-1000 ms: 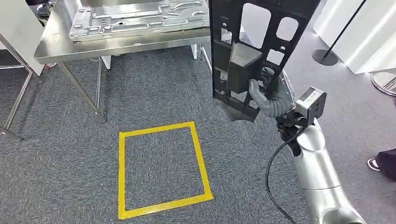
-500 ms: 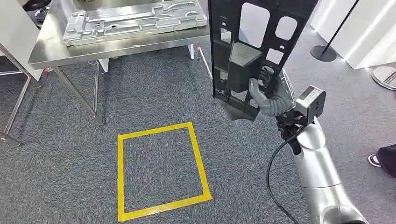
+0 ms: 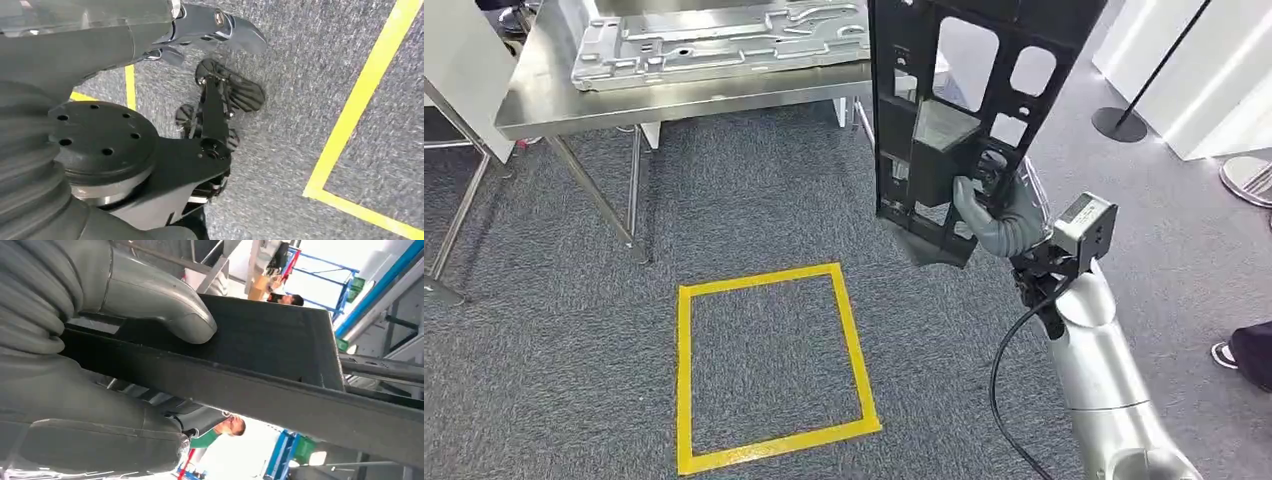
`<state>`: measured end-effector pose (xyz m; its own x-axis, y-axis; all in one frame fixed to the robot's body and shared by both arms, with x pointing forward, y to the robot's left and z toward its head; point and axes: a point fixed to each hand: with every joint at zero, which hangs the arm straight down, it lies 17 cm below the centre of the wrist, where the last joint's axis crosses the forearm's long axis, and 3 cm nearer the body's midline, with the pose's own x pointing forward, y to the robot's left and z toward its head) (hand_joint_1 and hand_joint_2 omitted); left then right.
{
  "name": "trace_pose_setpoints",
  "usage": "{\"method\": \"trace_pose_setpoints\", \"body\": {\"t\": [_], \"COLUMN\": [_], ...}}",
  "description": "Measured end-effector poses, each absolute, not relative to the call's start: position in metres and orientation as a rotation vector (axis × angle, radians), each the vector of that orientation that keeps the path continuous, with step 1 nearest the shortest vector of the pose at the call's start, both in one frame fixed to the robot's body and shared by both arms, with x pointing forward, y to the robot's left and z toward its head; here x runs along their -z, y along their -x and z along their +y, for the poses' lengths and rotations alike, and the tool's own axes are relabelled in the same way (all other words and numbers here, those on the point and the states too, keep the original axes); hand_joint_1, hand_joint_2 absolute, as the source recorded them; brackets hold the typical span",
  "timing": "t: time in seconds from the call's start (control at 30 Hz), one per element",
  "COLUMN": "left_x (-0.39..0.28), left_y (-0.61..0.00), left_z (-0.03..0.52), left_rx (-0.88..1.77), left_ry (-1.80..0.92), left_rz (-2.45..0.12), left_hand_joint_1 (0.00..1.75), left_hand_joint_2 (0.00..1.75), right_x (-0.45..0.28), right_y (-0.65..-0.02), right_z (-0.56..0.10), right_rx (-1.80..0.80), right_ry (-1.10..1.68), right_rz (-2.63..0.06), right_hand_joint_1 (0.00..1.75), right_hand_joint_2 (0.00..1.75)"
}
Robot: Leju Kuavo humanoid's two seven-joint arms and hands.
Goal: Take the parts from the cabinet and place them on the table.
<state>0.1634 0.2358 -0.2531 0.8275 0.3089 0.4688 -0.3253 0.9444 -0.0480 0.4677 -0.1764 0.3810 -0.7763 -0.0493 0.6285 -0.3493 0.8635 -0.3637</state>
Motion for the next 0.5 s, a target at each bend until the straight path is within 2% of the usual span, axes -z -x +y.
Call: {"method": "trace_pose_setpoints", "body": {"t": [0.5], "left_x": [0.2530], "left_y": [-0.1643], "left_z": [0.2361], "left_rx": [-0.343], "left_ry": [-0.036], "left_rz": [-0.490], "left_hand_joint_1": [0.00], "left_hand_joint_2": [1.75], "right_x": [-0.3815], "right_y": [-0.4652], "right_z": [-0.1760], "right_rx": [-0.629], "right_ry": [-0.280], "right_rz": [-2.408], "right_hand_joint_1": [1.75], "right_hand_joint_2": [1.75]}}
